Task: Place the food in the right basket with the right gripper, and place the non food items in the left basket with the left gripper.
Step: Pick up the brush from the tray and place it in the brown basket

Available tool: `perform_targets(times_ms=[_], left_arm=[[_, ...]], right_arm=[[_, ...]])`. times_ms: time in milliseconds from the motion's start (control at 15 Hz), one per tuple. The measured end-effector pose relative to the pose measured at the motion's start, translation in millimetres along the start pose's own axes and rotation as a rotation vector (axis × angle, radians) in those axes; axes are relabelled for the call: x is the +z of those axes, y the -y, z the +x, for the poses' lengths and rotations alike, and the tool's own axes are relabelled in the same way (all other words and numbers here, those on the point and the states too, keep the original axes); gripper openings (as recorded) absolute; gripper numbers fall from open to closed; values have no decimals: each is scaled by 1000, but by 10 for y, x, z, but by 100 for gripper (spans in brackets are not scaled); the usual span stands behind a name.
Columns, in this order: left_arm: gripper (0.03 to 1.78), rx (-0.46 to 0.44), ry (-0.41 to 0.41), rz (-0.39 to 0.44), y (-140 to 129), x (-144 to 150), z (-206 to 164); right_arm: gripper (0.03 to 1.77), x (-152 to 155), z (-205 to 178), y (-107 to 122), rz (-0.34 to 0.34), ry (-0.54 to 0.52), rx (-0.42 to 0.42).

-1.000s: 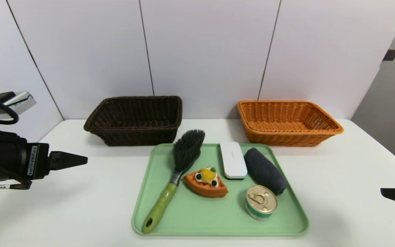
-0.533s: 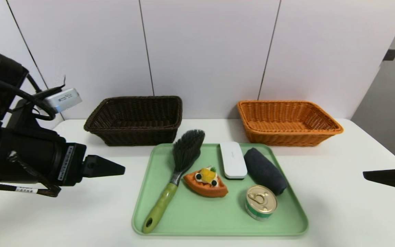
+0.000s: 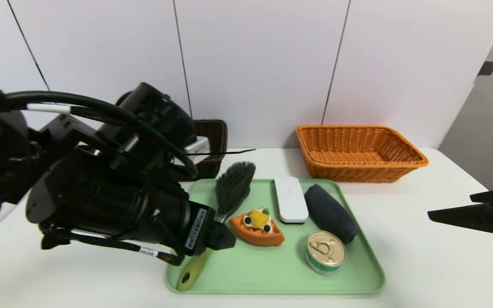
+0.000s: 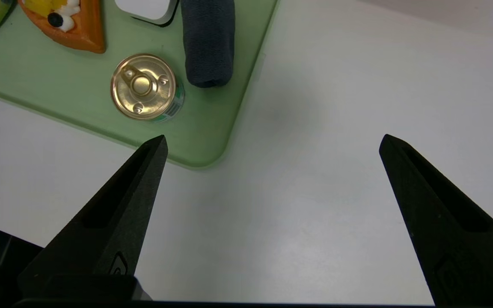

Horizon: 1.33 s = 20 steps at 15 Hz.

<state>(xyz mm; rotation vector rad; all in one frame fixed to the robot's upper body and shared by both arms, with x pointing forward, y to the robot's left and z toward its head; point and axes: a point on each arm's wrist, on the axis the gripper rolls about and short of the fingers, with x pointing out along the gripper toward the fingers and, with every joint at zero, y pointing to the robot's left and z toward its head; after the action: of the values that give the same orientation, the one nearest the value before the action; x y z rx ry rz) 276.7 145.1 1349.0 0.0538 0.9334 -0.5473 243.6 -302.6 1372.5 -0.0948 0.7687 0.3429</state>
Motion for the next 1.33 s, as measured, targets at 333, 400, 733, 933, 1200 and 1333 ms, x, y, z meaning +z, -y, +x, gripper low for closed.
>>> perform_targets(times_ms=[333,400,733,933,1200,1333], left_arm=[[169,20,-110,46,181,89,307],[169,28,-130,48,199,127,327],[169,149,-253,74,232,209,492],[169,178,-306,75,218,202,687],[169,204,-335,51,148,244,889],[169,215,-347,39,100,252,935]], right_arm=[[171,-5,72,4,4,-28,4],[171,-13,85,6,6,-34,4],[171,-37,130,11,8,-47,5],[171,-69,180,15,6,-41,5],[171,-104,196,15,8,-50,5],[171,-126,205,17,11,-58,4]])
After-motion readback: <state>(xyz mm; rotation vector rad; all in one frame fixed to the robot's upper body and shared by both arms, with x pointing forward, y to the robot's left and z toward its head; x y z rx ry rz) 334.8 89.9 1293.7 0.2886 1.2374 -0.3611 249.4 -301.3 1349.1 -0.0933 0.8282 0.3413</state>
